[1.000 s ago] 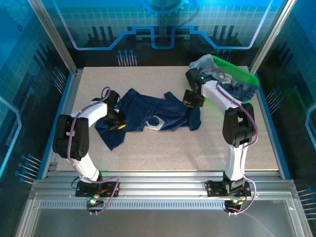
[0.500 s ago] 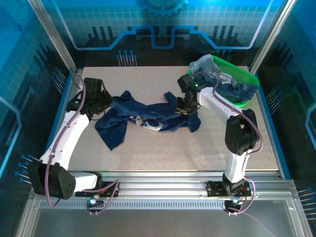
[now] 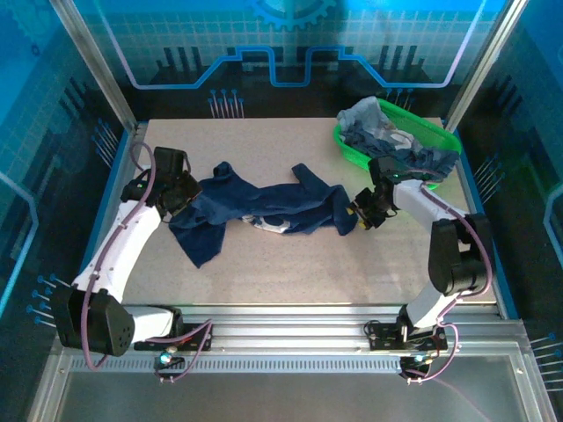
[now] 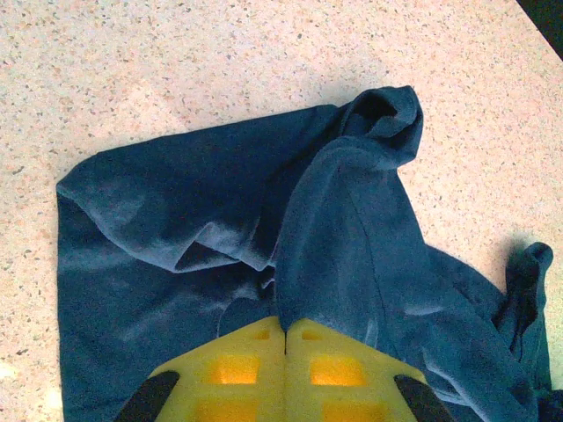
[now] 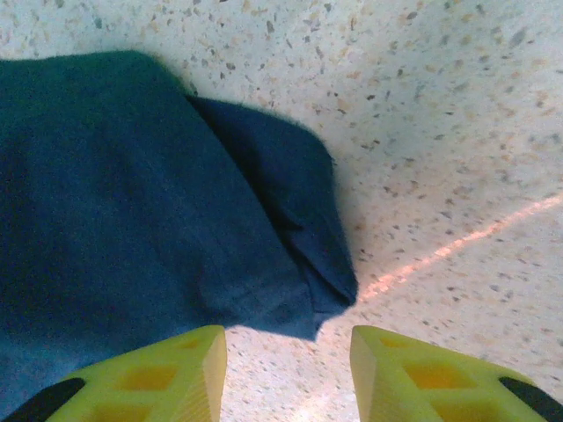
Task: Fold and stack the t-shirts
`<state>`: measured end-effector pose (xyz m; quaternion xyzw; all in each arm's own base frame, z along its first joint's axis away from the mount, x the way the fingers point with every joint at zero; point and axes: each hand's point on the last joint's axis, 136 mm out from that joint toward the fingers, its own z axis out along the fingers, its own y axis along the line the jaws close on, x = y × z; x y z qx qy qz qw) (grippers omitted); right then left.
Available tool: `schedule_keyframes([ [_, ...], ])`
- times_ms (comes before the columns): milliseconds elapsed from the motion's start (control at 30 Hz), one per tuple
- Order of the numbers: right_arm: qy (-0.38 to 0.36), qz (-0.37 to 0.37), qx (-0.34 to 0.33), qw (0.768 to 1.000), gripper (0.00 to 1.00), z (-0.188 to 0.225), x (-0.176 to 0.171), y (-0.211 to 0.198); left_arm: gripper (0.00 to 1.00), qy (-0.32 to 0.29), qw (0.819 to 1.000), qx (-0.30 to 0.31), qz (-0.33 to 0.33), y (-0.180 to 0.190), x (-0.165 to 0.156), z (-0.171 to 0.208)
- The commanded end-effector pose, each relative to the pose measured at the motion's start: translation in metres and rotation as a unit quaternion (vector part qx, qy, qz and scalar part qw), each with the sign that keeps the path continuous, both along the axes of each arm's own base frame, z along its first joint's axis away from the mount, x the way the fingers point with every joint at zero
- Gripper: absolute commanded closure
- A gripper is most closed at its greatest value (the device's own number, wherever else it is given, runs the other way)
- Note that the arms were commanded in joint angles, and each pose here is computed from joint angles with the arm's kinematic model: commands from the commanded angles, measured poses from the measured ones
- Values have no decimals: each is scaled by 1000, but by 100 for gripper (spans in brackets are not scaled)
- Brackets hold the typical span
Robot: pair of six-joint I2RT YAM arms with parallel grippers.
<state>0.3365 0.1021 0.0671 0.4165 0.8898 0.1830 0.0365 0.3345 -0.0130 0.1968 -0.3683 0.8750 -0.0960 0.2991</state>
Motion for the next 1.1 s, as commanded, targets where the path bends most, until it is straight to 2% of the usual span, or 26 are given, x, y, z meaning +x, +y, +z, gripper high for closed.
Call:
schedule_keyframes([
  [0,10,-96,74,993,57,-8,18,17,100,-4,1000,0,9,4,-6,3],
  [267,65,-151,84,983,59,-29,3,18,100,-9,1000,-5,4,1,-3,3],
  [500,75,-175,96,977,58,-38,4,20,100,-9,1000,-10,0,-2,-1,2],
  [600,67,-178,94,977,66,-38,13,21,100,-11,1000,-10,0,-2,0,3],
  [667,63,-177,93,978,75,-36,17,22,100,-13,1000,-9,-2,-2,1,5],
  [767,43,-167,83,981,93,-20,23,21,100,-16,1000,-8,0,-2,1,7],
  [833,21,-152,68,986,100,-3,26,20,100,-19,1000,-10,0,-2,4,10],
  [933,-36,-113,29,992,100,38,37,14,100,-34,999,-14,1,-4,14,23],
  [1067,-126,-65,-12,990,100,99,59,5,100,-77,997,-25,6,-3,40,63],
])
